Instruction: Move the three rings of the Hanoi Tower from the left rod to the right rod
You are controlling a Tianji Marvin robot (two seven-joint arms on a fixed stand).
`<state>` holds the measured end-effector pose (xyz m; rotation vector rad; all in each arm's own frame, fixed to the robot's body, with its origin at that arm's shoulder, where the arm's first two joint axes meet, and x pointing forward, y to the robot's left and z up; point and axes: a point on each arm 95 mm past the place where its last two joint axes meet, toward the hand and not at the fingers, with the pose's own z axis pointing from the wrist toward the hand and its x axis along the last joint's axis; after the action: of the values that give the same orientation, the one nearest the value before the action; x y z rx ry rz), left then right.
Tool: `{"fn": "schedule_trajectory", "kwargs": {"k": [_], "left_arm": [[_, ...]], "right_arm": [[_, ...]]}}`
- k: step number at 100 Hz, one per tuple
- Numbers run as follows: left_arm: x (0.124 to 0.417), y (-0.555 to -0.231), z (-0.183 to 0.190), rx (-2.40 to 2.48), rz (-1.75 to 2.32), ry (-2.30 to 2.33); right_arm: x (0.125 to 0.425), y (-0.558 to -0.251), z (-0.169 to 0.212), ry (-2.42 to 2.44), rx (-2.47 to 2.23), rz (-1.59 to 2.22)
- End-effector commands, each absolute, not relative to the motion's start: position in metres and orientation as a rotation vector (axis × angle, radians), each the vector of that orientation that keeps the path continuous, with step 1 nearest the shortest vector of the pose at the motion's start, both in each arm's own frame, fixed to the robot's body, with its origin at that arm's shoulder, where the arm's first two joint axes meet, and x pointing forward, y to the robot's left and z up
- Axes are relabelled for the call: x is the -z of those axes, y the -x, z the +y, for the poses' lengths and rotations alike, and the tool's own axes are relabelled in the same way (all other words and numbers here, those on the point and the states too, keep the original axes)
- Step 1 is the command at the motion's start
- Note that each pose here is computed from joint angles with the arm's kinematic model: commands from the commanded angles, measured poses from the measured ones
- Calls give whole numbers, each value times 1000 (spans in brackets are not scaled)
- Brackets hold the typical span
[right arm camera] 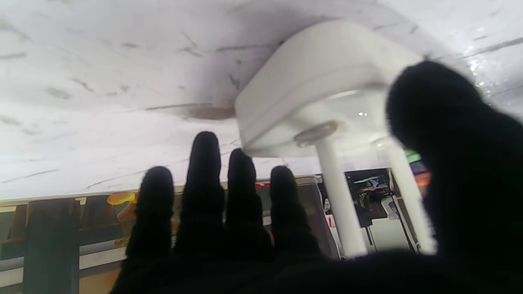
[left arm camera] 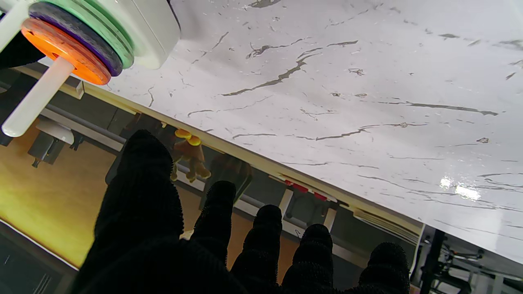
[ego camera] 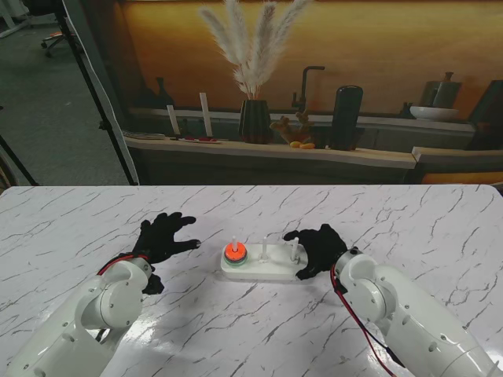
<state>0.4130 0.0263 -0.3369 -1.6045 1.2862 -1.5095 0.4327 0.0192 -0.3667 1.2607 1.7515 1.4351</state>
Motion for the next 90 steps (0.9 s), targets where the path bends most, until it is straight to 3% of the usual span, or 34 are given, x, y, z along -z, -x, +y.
{"fn": "schedule_trajectory", "kwargs": {"k": [1, 59, 90], "left_arm": [[338, -412, 21, 1527, 1307, 1610], [343, -425, -12, 1585, 1413, 1476], [344, -426, -27, 1592, 1482, 1502]], "right_arm": [[368, -429, 19, -1271, -1441, 1750], [310, -421, -31, -1250, -1553, 1392], [305, -420, -53, -1244, -1474, 1295]]}}
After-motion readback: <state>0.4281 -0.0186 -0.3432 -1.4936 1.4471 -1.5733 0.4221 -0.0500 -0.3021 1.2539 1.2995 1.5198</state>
